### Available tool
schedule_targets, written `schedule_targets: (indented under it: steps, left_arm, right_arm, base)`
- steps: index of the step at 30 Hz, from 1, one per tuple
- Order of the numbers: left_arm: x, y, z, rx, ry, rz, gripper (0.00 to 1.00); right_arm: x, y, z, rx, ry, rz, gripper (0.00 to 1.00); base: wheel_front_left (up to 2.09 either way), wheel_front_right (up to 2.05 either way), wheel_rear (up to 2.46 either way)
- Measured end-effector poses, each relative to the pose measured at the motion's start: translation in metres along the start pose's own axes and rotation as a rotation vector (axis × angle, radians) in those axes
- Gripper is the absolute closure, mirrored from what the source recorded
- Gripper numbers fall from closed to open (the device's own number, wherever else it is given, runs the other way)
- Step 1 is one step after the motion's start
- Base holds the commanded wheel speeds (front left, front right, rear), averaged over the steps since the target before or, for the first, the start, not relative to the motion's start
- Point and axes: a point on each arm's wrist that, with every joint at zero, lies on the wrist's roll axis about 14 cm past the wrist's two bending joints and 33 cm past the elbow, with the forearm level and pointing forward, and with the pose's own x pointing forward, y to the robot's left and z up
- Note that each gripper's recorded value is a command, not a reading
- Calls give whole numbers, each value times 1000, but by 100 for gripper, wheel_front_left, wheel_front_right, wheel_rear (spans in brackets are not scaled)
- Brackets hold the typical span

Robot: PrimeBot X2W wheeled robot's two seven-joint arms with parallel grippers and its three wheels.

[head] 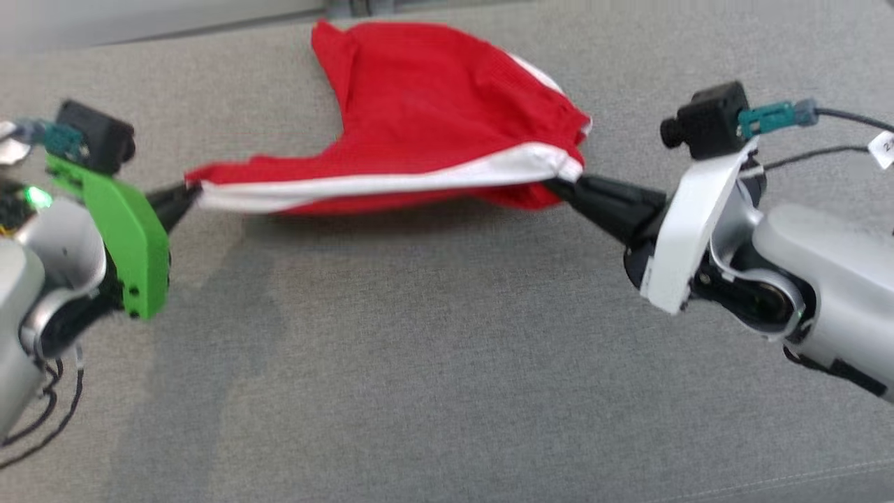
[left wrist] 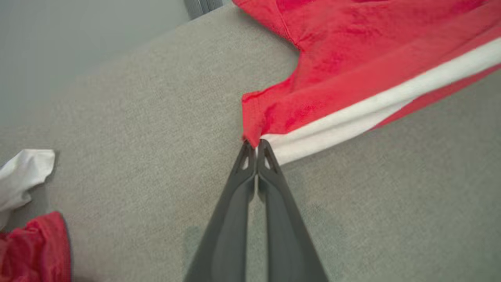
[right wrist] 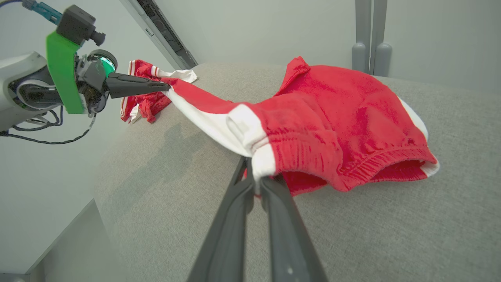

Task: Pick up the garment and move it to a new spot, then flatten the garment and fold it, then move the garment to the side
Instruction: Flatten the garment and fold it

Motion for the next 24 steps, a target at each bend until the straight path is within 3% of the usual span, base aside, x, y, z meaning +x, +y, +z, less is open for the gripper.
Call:
schedule_targets:
  steps: [12,16,24]
  left_arm:
    - [-101,-61,-88,-34,315,-65,100]
    - [-128,-83,-100,-66,363,-98,100]
    - [-133,-88,-93,-50,371,-96,100]
  right_arm:
    - [-85,61,-98,67,417,59,100]
    - [-110,76,-118,125,495,74,100]
    - [-120,88,-118,179,493,90,100]
  base:
    - [0,0,0]
    - [0,0,0]
    - [0,0,0]
